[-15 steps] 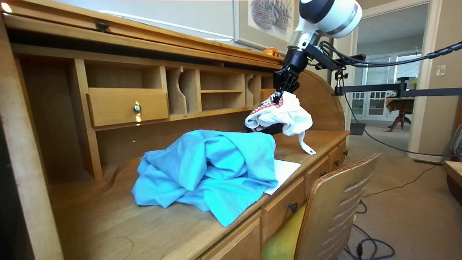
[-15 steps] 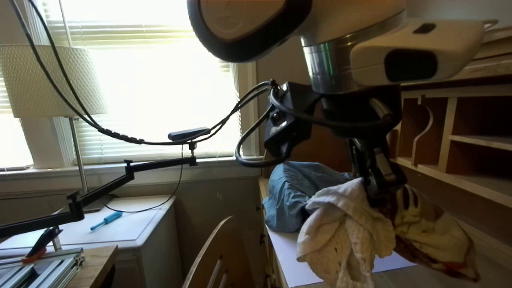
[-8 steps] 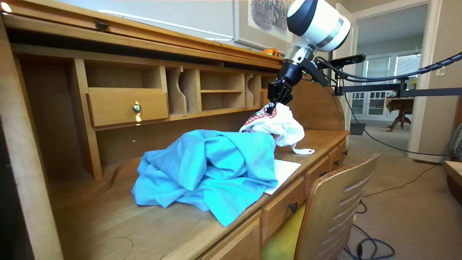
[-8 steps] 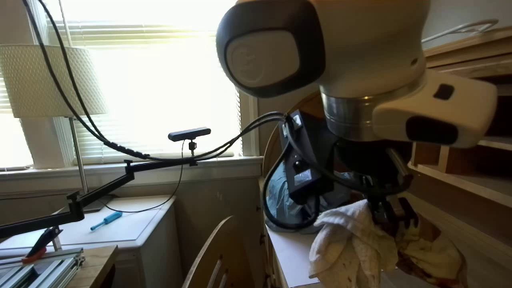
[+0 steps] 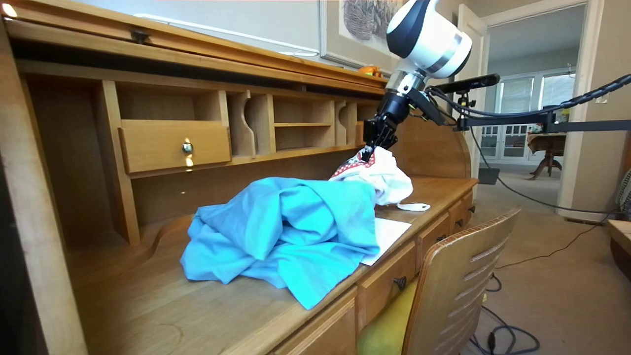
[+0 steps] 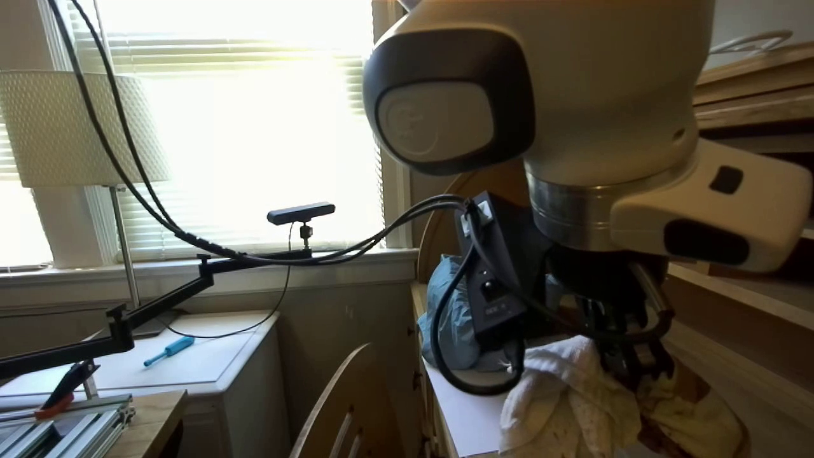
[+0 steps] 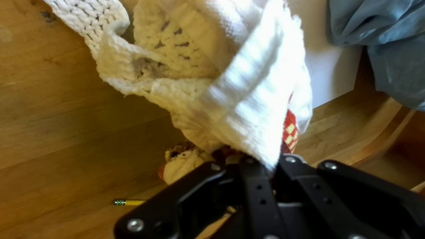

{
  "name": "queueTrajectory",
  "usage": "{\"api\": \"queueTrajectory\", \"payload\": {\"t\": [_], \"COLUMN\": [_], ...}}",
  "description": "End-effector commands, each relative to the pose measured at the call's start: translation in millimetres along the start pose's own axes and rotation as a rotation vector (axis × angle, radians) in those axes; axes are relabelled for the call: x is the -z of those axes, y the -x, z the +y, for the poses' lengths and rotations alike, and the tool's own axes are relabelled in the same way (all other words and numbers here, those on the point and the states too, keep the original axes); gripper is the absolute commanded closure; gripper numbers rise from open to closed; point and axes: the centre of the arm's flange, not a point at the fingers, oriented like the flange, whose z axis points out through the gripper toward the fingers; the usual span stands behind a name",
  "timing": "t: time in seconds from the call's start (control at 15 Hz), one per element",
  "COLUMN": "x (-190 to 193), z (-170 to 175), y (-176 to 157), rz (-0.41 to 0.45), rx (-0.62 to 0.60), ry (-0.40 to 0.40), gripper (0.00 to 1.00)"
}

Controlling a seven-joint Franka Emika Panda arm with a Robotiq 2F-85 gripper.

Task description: Use the white towel to wipe the desk

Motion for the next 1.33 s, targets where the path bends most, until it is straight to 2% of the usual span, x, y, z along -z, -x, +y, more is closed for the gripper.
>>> {"api": "queueTrajectory", "payload": {"t": [0.0, 0.47, 0.73, 1.07, 1.27], "x": [-18, -85, -116, -136, -142], "z": [4, 3, 8, 20, 20], "y": [-5, -16, -17, -24, -39], "rz": [0.03, 0.081, 0.047, 0.047, 0.073], "rx": [0.014, 0.012, 0.013, 0.004, -0.014], "ry": [0.02, 0.075, 0.104, 0.118, 0.118], "gripper": [0.98, 0.98, 0.98, 0.98, 0.98]}}
